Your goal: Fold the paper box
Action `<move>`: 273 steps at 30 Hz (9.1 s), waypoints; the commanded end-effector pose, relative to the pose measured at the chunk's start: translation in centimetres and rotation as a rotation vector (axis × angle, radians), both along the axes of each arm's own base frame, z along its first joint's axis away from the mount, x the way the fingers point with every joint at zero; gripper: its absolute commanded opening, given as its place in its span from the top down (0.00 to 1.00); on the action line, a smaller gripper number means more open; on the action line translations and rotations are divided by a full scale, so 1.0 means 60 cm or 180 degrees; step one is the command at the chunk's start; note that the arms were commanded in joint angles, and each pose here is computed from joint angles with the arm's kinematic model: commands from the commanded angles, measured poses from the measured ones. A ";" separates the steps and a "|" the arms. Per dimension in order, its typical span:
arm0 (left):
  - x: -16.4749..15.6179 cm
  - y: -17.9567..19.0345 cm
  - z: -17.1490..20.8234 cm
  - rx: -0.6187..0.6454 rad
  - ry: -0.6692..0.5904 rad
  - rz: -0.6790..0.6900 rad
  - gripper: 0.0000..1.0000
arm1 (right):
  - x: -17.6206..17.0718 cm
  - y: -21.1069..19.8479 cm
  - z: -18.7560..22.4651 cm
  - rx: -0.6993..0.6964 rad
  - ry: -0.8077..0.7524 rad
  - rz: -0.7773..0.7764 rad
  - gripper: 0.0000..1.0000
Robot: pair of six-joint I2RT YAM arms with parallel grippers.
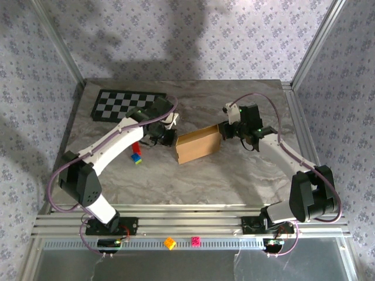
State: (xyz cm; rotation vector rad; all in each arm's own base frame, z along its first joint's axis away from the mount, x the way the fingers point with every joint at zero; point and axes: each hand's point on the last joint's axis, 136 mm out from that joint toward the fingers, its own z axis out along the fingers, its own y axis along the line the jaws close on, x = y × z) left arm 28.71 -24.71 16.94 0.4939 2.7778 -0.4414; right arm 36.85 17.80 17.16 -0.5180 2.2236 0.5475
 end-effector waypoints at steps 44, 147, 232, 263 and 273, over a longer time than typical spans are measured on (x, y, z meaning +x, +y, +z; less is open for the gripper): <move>0.006 -0.032 0.037 -0.0600 0.0796 0.0603 1.00 | -0.045 -0.002 -0.045 -0.0230 0.0506 0.0185 1.00; 0.079 -0.044 0.085 -0.0909 0.0893 0.0849 1.00 | 0.010 0.003 0.028 -0.0117 0.0044 -0.0117 1.00; 0.042 -0.005 -0.033 0.0006 0.0065 0.0300 1.00 | -0.027 -0.037 0.026 0.2354 0.2530 -0.2613 0.41; 0.038 -0.012 0.004 -0.0168 -0.0025 0.0356 0.64 | -0.025 -0.013 -0.059 0.2803 0.2941 -0.3052 0.56; 0.037 0.018 0.080 -0.1127 0.0325 0.1440 0.40 | -0.029 -0.018 -0.067 0.2757 0.2948 -0.3091 0.58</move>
